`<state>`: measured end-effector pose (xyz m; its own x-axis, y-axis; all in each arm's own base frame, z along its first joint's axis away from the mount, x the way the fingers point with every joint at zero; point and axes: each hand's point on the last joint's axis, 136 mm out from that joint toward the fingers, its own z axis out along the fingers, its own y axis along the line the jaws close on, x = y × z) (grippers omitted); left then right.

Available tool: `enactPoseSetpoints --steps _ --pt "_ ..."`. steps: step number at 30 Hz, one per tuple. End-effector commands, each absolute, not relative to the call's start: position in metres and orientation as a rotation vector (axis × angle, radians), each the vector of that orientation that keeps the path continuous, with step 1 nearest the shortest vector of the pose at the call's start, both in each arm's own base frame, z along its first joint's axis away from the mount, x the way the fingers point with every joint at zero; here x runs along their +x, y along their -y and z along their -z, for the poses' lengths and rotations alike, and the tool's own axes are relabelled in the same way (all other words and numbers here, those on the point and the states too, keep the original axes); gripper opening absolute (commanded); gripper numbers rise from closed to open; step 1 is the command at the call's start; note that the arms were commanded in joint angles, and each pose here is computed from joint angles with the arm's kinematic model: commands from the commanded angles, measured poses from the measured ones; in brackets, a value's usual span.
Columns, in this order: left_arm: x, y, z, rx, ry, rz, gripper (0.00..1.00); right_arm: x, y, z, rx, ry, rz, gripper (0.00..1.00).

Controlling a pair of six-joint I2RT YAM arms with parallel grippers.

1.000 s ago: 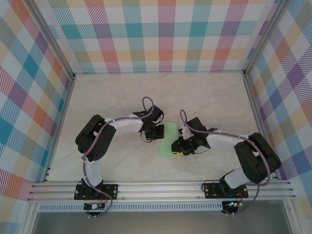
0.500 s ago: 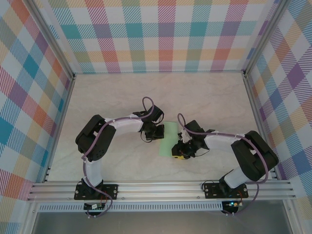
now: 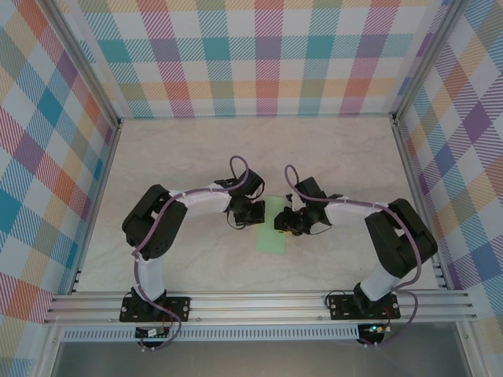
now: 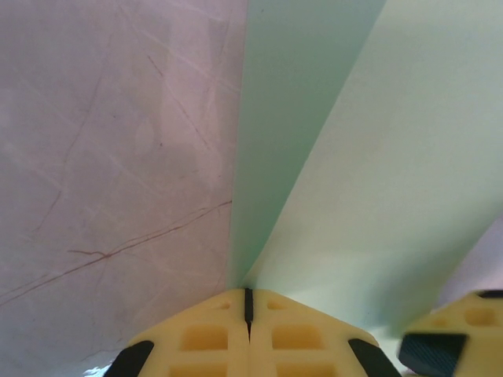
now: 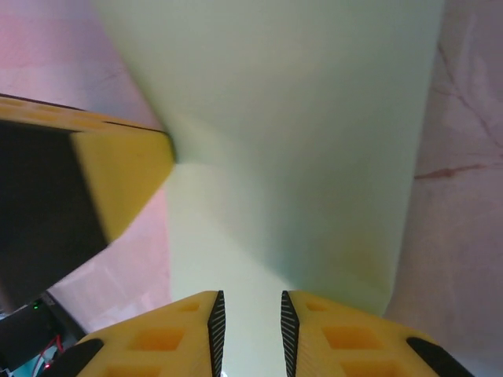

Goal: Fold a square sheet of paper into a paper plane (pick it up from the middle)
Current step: Fold the square sheet of paper in half at the center of the table.

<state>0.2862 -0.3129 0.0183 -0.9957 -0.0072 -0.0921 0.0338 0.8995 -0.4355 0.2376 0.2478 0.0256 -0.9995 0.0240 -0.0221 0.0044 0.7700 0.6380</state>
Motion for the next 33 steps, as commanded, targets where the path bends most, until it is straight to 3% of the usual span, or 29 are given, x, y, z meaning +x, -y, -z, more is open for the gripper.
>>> enactPoseSetpoints --steps 1,11,25,33 --pt "0.256 0.296 0.024 0.046 -3.131 0.534 0.0 0.233 -0.246 -0.012 0.046 -2.952 -1.058 0.28" --pt "0.257 0.297 0.023 0.056 -3.133 0.534 0.0 0.263 -0.249 -0.067 -0.027 -2.804 -1.123 0.29" --pt "0.256 0.294 0.024 0.062 -3.135 0.51 0.0 0.267 -0.24 -0.014 0.069 -2.917 -1.105 0.28" --pt "0.255 0.292 0.025 0.072 -3.14 0.5 0.0 0.282 -0.253 -0.064 -0.011 -2.805 -1.196 0.29"
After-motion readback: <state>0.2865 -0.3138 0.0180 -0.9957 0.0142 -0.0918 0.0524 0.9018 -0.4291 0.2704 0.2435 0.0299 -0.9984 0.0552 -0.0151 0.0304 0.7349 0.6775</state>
